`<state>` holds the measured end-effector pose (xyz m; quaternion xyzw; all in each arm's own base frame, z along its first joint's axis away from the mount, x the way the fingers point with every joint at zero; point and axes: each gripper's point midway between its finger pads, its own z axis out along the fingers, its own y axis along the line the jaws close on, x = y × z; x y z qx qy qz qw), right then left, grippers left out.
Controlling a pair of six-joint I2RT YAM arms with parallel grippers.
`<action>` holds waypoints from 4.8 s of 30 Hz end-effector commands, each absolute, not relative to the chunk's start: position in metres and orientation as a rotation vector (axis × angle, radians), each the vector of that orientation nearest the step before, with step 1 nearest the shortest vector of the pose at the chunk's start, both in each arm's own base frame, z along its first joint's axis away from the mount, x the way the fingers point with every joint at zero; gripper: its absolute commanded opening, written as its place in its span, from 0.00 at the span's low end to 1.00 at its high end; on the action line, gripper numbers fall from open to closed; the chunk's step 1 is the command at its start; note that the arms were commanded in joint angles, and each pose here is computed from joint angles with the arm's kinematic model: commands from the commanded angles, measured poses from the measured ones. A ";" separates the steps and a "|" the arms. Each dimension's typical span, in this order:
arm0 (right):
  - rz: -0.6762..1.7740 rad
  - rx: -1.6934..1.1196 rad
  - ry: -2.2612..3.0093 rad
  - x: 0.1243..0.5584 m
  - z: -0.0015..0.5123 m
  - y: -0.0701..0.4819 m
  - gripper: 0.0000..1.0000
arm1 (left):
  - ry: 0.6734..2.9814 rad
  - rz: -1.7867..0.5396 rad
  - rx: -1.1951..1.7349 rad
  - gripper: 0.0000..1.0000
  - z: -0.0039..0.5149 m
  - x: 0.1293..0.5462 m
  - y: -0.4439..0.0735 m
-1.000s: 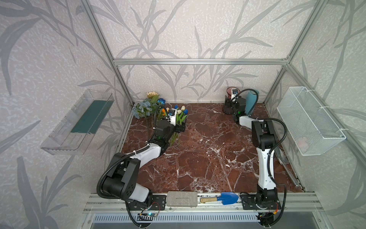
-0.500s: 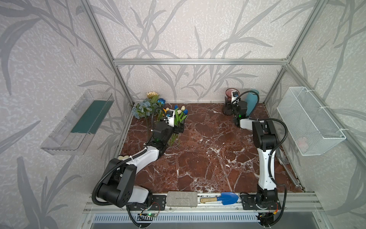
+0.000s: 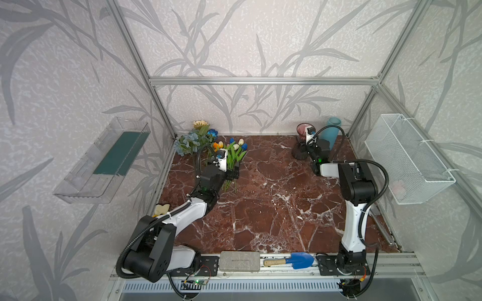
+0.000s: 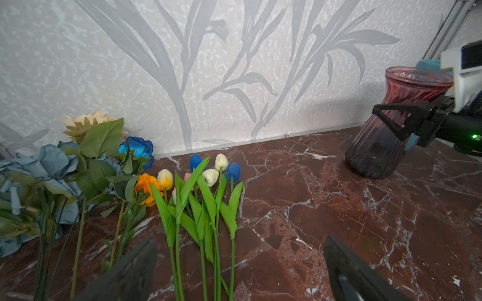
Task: Arrange the flowers into the vase
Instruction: 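Grasp the pink vase rim with the right gripper while left hovers over tulips, then carry the pink vase toward the table center with the right gripper and set it down, then lower the left gripper onto the green tulip stems while the right arm withdraws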
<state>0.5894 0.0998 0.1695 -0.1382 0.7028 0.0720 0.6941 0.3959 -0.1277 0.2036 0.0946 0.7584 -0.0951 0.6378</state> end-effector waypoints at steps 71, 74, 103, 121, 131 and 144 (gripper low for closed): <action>0.539 -0.761 1.282 0.290 0.209 0.256 0.99 | 1.868 -0.046 0.040 0.98 0.199 0.393 -0.084; 0.508 -0.738 1.333 0.276 0.219 0.237 1.00 | 1.973 -0.072 0.024 0.90 0.189 0.404 -0.081; 0.520 -0.740 1.321 0.217 0.200 0.231 0.83 | 2.701 0.196 0.121 0.44 0.064 0.472 -0.058; 0.521 -0.738 1.307 0.212 0.207 0.226 0.83 | 2.789 0.214 0.169 0.24 0.035 0.493 -0.061; 0.511 -0.733 1.312 0.213 0.207 0.224 0.83 | 2.811 0.246 0.158 0.12 0.032 0.492 -0.057; 0.514 -0.738 1.313 0.213 0.206 0.225 0.83 | 2.734 0.250 0.067 0.04 0.080 0.481 -0.053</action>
